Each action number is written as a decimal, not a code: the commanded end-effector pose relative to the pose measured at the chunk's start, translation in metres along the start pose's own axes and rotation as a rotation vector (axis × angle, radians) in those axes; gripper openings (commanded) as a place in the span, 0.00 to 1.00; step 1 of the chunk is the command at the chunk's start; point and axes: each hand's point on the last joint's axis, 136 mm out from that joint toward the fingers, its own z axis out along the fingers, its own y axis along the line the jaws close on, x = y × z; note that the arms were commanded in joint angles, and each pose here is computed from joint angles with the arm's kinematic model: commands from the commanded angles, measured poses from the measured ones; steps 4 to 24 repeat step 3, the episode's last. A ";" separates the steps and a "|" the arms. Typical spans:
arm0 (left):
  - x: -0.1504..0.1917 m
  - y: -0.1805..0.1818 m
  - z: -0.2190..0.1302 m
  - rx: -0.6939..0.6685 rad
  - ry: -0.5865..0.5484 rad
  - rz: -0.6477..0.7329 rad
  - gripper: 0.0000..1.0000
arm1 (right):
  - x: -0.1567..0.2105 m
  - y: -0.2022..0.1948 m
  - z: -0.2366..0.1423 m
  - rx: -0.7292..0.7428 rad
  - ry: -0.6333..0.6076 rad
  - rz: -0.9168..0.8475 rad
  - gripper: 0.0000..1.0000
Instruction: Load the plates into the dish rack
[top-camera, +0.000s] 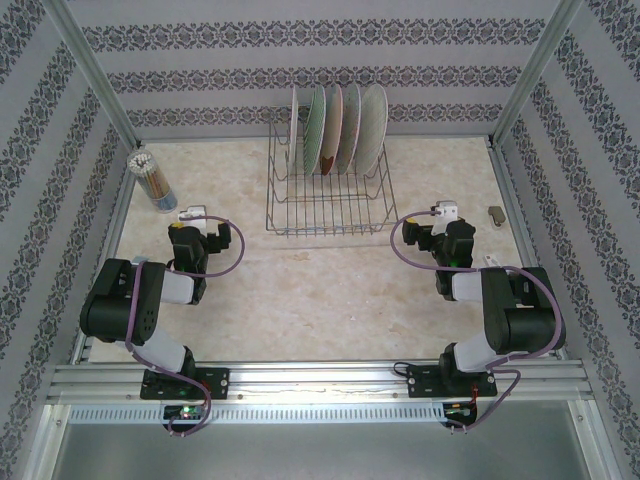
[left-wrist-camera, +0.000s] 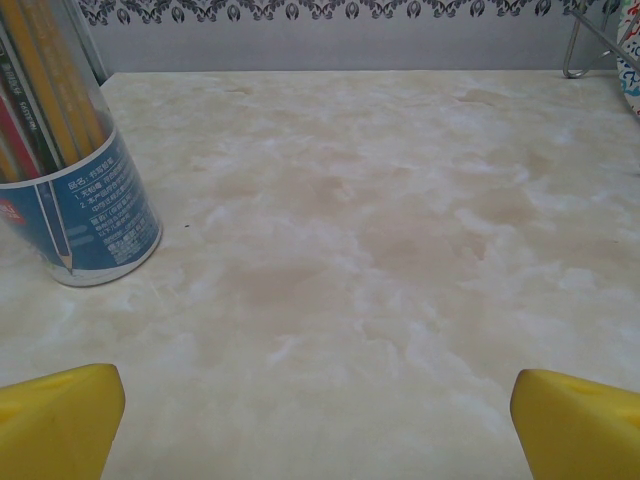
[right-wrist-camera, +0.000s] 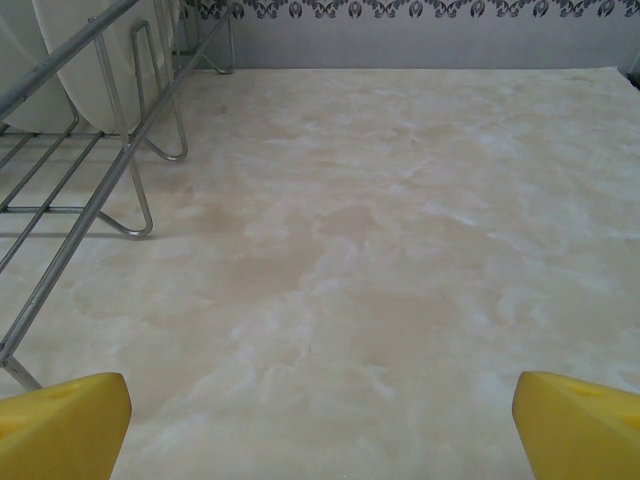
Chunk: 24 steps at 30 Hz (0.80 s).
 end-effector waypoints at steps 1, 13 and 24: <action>-0.003 0.005 0.001 -0.010 -0.009 -0.001 1.00 | -0.013 0.002 0.003 -0.003 -0.036 -0.008 0.98; -0.003 0.005 0.001 -0.010 -0.008 -0.001 1.00 | -0.013 0.002 0.002 0.003 -0.039 -0.010 0.98; -0.003 0.005 0.001 -0.010 -0.008 -0.001 1.00 | -0.013 0.002 0.002 0.003 -0.039 -0.010 0.98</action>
